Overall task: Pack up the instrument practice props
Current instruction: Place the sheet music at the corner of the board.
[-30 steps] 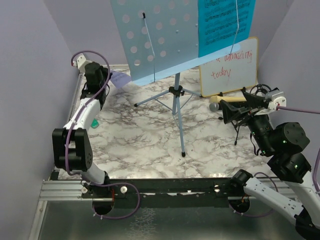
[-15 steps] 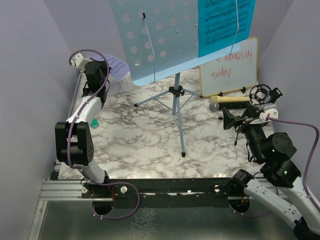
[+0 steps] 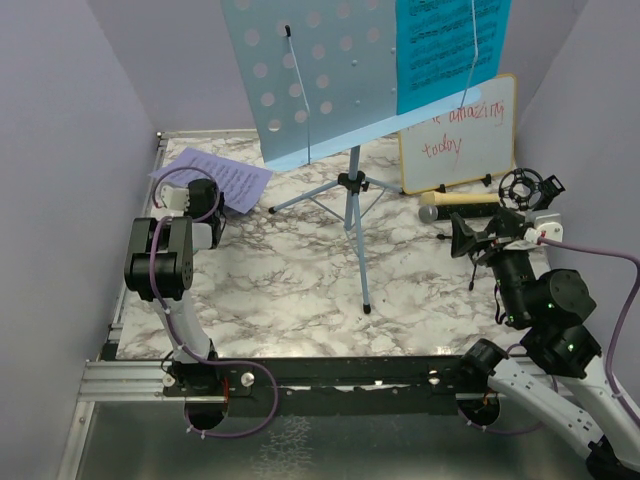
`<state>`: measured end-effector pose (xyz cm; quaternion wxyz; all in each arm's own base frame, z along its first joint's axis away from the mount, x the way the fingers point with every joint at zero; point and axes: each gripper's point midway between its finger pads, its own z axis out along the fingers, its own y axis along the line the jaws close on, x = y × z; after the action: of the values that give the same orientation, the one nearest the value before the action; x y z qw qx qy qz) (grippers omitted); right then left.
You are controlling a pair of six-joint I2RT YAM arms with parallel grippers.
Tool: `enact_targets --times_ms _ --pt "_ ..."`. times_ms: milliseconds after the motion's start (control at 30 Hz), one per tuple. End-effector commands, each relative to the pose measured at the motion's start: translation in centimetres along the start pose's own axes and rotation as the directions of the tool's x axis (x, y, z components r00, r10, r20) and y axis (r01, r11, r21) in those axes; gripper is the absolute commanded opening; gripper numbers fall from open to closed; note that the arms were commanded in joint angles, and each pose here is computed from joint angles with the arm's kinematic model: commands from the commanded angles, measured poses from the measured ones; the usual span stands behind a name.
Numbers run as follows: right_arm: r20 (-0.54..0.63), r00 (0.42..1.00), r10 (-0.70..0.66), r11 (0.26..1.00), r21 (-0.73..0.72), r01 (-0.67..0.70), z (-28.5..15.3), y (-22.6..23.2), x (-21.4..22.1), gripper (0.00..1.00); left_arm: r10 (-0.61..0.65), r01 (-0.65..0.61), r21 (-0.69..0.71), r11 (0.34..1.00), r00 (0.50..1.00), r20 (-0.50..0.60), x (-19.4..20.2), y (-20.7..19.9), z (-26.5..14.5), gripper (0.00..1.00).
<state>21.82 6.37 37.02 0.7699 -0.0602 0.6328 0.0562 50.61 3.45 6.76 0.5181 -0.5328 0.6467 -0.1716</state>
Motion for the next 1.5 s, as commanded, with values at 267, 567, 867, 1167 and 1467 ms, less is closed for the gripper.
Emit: enact_targets --times_ms 267,567,867,1167,1467 --pt "-0.008 1.000 -0.027 0.999 0.038 0.028 0.3 -0.5 0.7 0.97 -0.321 0.315 0.060 0.947 0.931 0.176 -2.6 0.5 -0.6 0.00" --pt "-0.009 1.000 -0.025 0.999 0.039 0.025 0.3 -0.5 0.9 0.97 -0.319 0.311 0.081 0.947 0.937 0.141 -1.0 -0.7 0.8 0.00" --pt "-0.004 1.000 -0.022 0.999 0.044 0.022 0.1 -0.7 1.0 0.97 -0.390 0.384 0.067 0.921 0.903 0.179 0.0 0.0 1.7 0.00" --pt "-0.008 1.000 -0.022 0.999 0.048 0.022 0.0 -0.7 1.2 0.97 -0.414 0.404 0.090 0.910 0.887 0.204 0.5 -1.2 3.1 0.00" --pt "-0.005 1.000 -0.016 0.999 0.048 0.016 -0.1 -0.8 1.3 0.97 -0.449 0.439 0.100 0.893 0.849 0.280 -0.4 -0.7 3.6 0.00"
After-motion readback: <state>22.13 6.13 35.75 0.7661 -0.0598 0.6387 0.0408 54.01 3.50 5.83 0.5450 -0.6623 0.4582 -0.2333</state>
